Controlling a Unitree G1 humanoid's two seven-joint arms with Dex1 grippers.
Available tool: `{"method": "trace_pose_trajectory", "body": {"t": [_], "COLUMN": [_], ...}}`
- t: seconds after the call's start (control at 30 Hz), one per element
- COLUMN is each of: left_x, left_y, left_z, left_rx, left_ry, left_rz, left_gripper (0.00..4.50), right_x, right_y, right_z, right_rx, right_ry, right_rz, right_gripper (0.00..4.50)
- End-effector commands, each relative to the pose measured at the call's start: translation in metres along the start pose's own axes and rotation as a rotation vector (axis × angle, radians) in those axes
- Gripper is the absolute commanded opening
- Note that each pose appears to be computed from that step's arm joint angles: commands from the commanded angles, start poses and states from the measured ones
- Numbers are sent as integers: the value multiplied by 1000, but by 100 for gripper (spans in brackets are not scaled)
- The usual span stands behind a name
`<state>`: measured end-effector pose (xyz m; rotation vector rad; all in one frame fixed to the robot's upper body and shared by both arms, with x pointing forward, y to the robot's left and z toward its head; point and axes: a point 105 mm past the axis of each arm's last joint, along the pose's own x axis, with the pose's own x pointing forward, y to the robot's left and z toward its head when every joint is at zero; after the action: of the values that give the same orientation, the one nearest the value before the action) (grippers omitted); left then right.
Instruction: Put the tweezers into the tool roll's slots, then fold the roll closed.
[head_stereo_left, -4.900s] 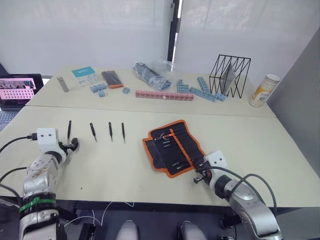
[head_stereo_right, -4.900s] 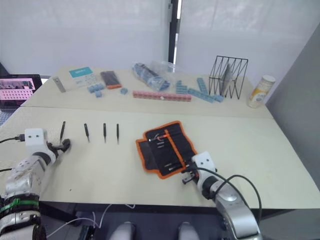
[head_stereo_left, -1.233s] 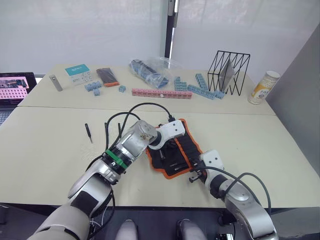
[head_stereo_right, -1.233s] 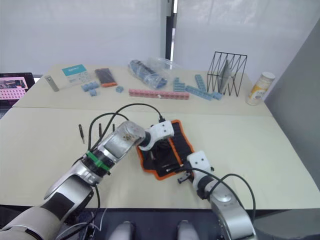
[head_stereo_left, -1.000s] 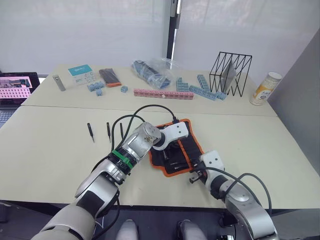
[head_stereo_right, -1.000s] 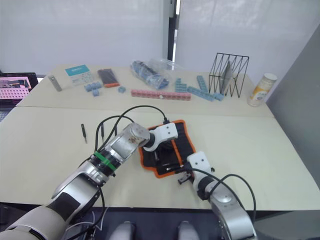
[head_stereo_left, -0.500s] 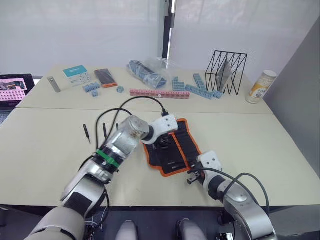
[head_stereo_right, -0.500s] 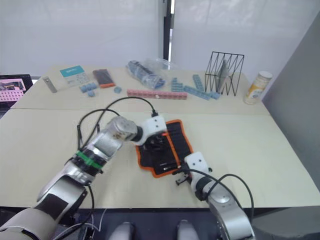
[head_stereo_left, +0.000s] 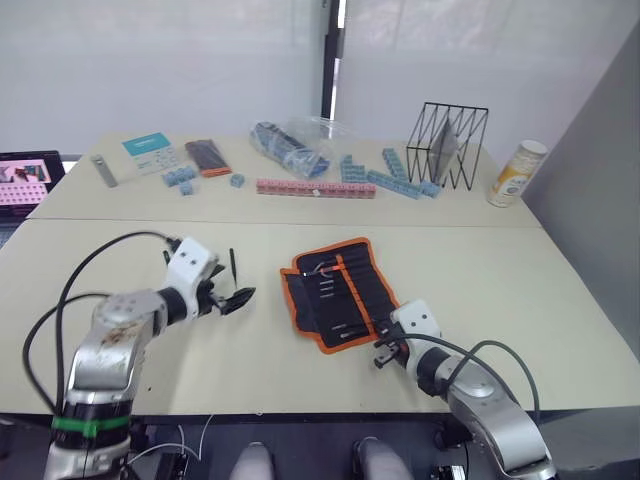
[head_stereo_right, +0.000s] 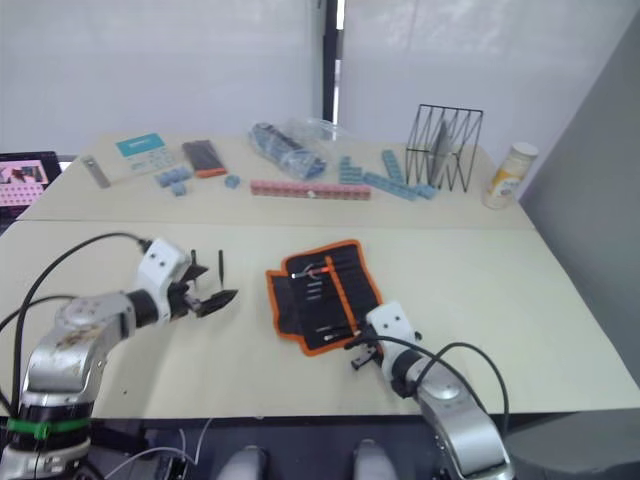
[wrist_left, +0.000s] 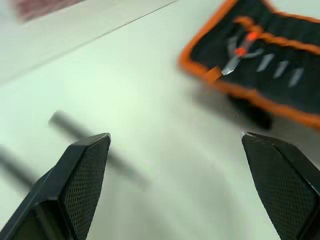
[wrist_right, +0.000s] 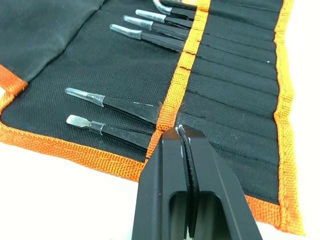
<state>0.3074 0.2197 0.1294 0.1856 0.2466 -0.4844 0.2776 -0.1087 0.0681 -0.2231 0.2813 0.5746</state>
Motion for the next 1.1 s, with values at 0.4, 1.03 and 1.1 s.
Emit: {"method": "trace_pose_trajectory", "body": {"t": [0.4,1.03,1.1], "left_x": [-128,-94,-81], "left_y": [-10,21,24], "left_z": [-63,-77,-74], "left_rx": [-77,-122,-146], "left_ry": [11,-1,-11], "left_rz": [435,540,578], "left_gripper": [444,444,444], "right_x": [1,6,6], "right_y": [13,14,13], "right_z": [-26,-25,-23], "right_rx": [30,30,30], "right_ry": [85,71,68], "right_rz": [96,102,97], "right_gripper": [0,0,0]}}
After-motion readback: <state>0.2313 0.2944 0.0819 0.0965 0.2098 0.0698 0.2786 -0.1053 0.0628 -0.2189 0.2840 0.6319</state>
